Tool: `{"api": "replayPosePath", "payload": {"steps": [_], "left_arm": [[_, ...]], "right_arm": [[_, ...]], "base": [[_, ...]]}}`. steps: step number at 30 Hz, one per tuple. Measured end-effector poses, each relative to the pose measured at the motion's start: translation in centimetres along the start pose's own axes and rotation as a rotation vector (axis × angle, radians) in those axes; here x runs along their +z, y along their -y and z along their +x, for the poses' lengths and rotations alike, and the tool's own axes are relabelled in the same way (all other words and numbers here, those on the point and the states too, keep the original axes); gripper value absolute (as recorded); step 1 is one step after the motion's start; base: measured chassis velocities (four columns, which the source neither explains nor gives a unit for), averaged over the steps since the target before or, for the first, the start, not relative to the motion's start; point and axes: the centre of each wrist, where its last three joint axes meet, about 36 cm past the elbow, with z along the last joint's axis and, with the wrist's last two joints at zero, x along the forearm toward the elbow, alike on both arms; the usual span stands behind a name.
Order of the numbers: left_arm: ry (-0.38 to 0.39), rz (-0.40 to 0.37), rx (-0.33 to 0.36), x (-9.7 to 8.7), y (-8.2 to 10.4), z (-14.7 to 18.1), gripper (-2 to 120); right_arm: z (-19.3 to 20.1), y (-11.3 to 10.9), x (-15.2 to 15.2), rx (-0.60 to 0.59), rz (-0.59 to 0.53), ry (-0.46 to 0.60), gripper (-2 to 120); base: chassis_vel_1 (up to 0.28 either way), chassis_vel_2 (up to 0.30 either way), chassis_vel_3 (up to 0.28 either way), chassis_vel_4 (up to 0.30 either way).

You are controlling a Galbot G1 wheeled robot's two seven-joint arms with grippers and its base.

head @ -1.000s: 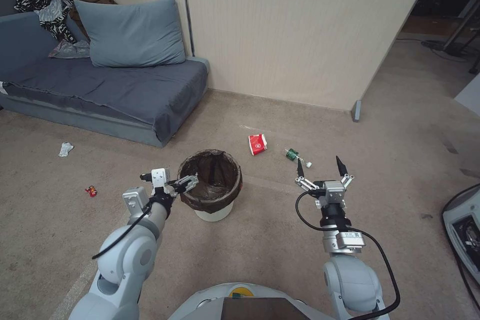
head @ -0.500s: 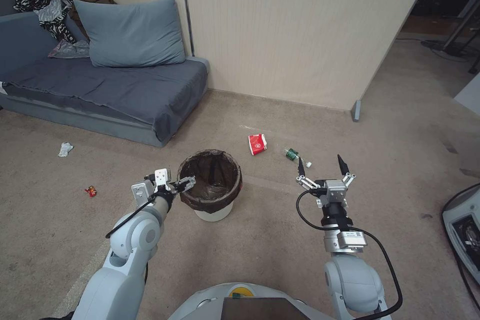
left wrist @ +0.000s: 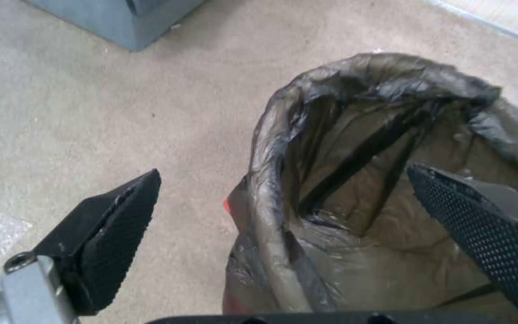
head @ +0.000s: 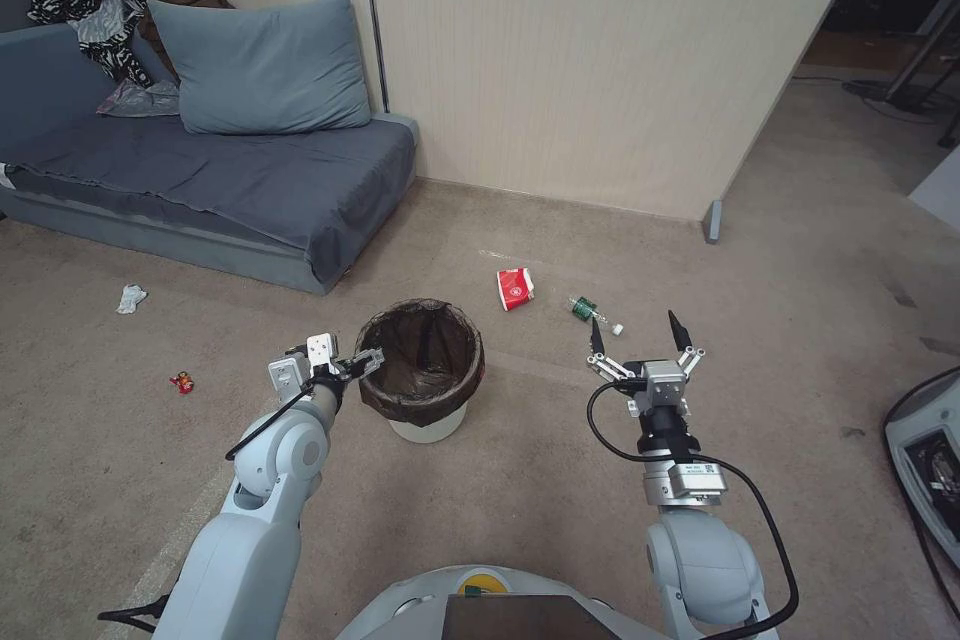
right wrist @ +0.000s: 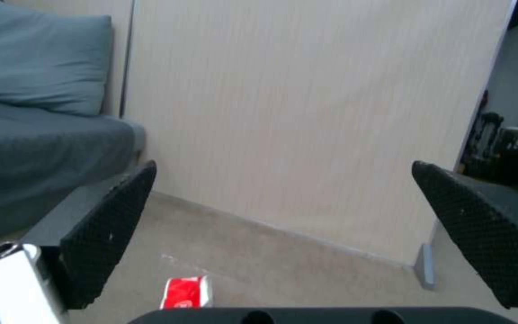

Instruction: Pick up the trash bin, then pick up the garbage from the floor and place it into the trash bin.

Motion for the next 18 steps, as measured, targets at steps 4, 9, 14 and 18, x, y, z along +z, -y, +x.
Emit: {"api": "replayPosePath", "payload": {"steps": [4,9,14,18], "left_arm": [[-0.006,0.003,-0.010,0.2,-0.1,-0.6,99],[-0.028,0.009,-0.031,0.8,-0.3,-2.0,99],[-0.036,0.009,-0.036,1.0,-0.3,-2.6,98],[-0.043,0.010,-0.038,1.1,-0.4,-3.2,97]], "right_arm": [[0.1,0.0,0.0,0.000,0.001,-0.001,100],[0.2,0.1,0.1,-0.001,0.003,-0.004,100],[0.2,0.2,0.1,-0.012,0.006,-0.005,100],[0.1,0.2,0.1,-0.012,0.006,-0.004,100]], "base": [[0.000,0.000,0.000,0.000],[0.000,0.000,0.000,0.000],[0.000,0.000,0.000,0.000],[0.000,0.000,0.000,0.000]]}}
